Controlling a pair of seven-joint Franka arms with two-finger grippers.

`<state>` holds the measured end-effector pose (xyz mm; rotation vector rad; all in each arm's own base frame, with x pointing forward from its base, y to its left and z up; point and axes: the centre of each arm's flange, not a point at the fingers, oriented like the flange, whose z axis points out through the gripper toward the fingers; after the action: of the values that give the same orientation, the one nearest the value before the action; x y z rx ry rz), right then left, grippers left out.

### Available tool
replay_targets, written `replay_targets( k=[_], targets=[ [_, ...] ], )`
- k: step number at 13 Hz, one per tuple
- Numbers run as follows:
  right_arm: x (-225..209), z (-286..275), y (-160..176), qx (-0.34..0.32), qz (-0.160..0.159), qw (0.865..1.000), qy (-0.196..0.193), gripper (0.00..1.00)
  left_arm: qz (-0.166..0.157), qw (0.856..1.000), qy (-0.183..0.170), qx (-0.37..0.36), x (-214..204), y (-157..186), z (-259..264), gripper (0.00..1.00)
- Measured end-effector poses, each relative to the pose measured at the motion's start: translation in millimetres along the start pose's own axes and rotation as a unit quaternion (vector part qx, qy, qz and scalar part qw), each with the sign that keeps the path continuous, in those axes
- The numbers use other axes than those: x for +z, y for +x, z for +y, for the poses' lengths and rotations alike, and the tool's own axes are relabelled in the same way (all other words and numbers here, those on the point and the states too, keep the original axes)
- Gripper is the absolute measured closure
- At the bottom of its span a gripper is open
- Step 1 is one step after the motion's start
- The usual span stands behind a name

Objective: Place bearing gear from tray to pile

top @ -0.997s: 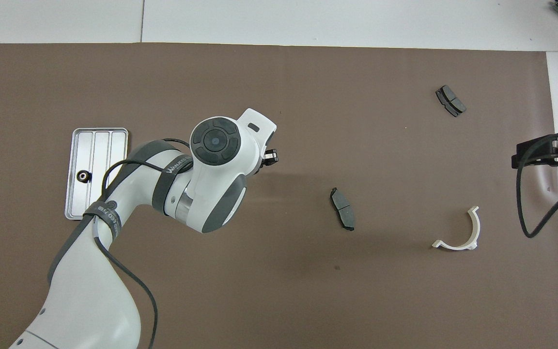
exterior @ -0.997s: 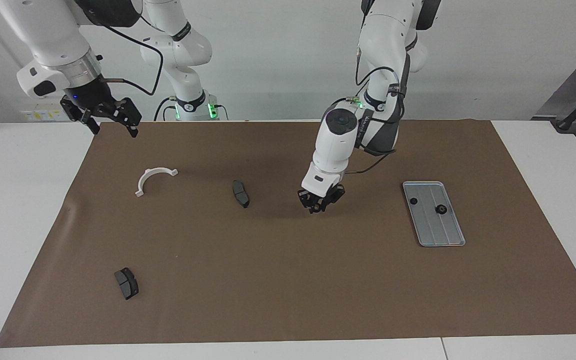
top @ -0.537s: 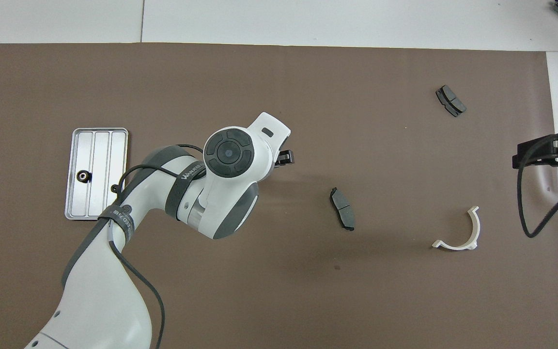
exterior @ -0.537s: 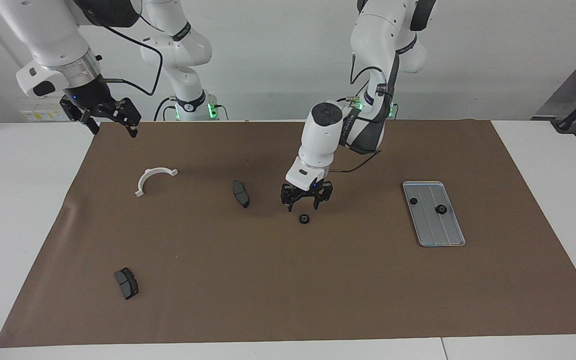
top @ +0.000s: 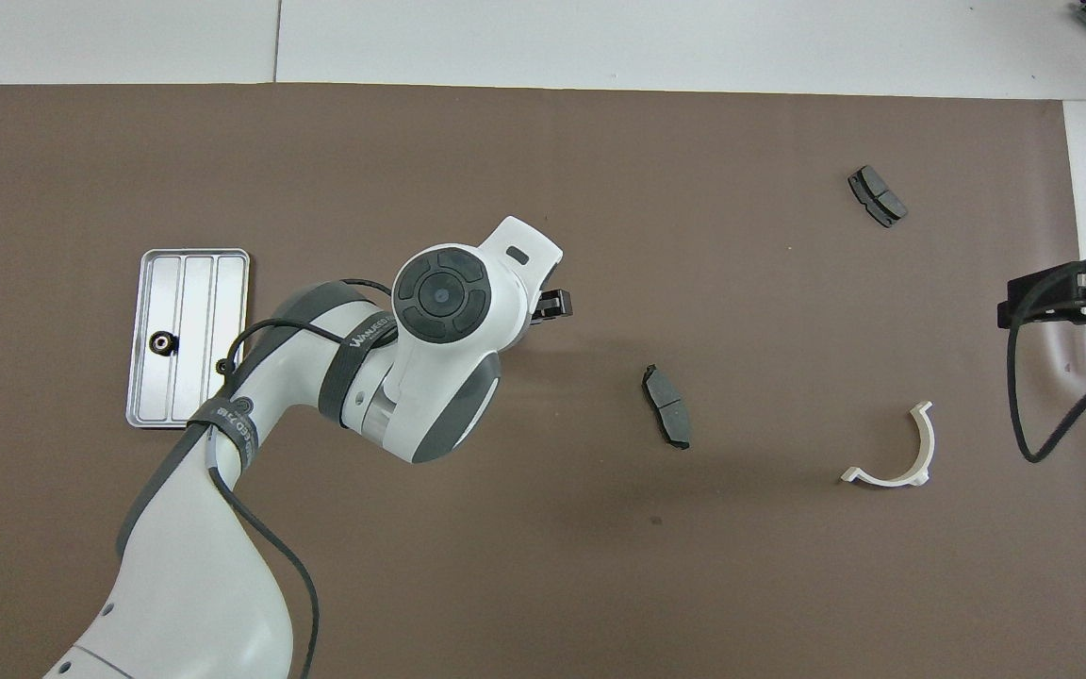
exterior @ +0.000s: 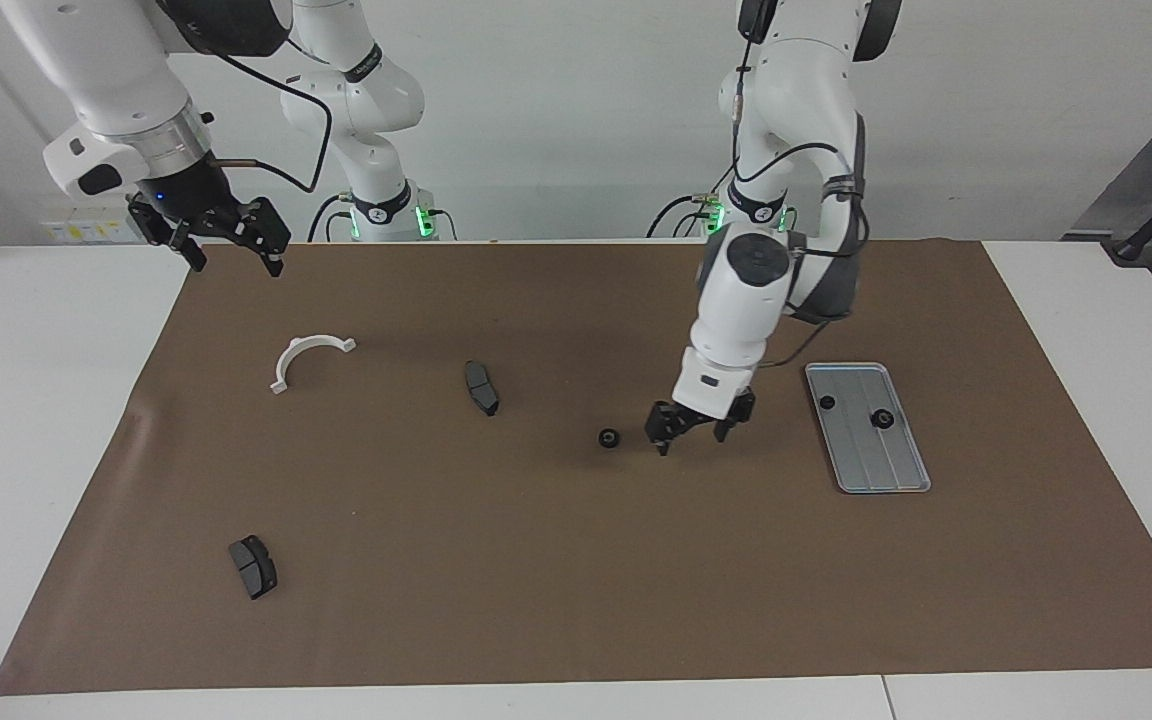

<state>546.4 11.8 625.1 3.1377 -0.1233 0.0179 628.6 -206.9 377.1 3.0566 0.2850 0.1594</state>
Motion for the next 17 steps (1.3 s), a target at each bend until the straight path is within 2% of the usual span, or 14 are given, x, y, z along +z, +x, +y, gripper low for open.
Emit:
replay_targets(
  k=[3, 6, 9, 12, 15, 17],
  targets=[
    [13.1, -53.5, 5.8, -0.019, 0.027, 0.999, 0.005, 0.00, -0.031, 0.999, 0.018, 0.029, -14.1, 28.0, -85.7, 0.00],
    [56.0, -132.4, 22.4, -0.017, 0.044, 0.999, 0.012, 0.00, -0.051, 0.997, 0.023, 0.057, -7.9, 33.2, -143.8, 0.00],
    [116.2, -221.4, 33.6, 0.008, 0.049, 0.999, 0.018, 0.00, -0.068, 0.995, 0.025, 0.065, 5.4, 26.5, -183.7, 0.00],
    [188.0, -313.1, 29.1, 0.015, 0.052, 0.998, 0.023, 0.00, -0.063, 0.995, 0.023, 0.069, 20.4, 13.2, -211.9, 0.00],
    [235.0, -363.6, 16.2, 0.014, 0.043, 0.999, 0.011, 0.00, -0.059, 0.996, 0.024, 0.061, 34.3, -1.6, -234.0, 0.00],
    [260.5, -395.8, 10.2, 0.019, 0.054, 0.998, -0.003, 0.00, -0.065, 0.996, 0.024, 0.055, 39.2, -10.5, -242.4, 0.00]
  ],
)
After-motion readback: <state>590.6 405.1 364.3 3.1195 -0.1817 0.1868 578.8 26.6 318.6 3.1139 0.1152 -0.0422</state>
